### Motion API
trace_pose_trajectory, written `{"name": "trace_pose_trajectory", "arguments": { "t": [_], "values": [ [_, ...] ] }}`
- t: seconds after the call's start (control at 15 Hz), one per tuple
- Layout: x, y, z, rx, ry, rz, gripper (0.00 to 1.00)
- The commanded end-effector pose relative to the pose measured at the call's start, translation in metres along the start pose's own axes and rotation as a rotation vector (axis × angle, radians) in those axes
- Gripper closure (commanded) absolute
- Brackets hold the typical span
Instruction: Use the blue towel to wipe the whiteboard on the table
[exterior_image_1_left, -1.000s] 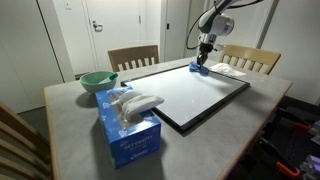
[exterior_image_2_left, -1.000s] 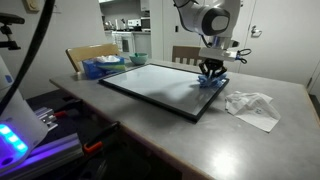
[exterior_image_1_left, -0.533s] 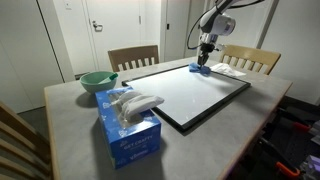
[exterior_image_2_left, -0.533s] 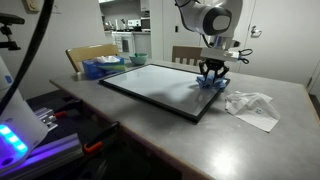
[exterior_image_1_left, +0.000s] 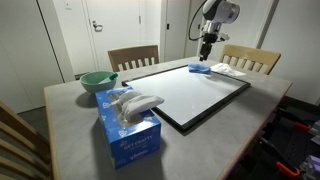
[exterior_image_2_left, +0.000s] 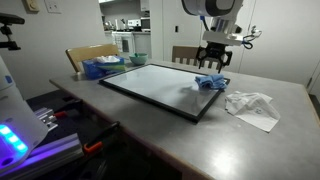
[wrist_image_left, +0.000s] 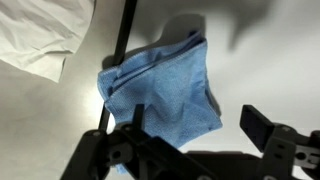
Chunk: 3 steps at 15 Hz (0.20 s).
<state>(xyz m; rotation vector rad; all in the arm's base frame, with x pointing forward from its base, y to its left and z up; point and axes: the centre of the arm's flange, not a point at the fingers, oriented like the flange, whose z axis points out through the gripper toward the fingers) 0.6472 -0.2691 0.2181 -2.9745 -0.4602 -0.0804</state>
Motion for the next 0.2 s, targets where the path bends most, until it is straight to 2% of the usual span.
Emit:
{"name": "trace_pose_trajectory", "arguments": {
  "t": [0.0, 0.13],
  "values": [
    [-0.0146, -0.0196, -0.0326, 0.033, -0.045, -0.026, 0.0],
    [-0.0169, -0.0254, -0.0407, 0.055, -0.063, -0.044, 0.0]
  ]
}}
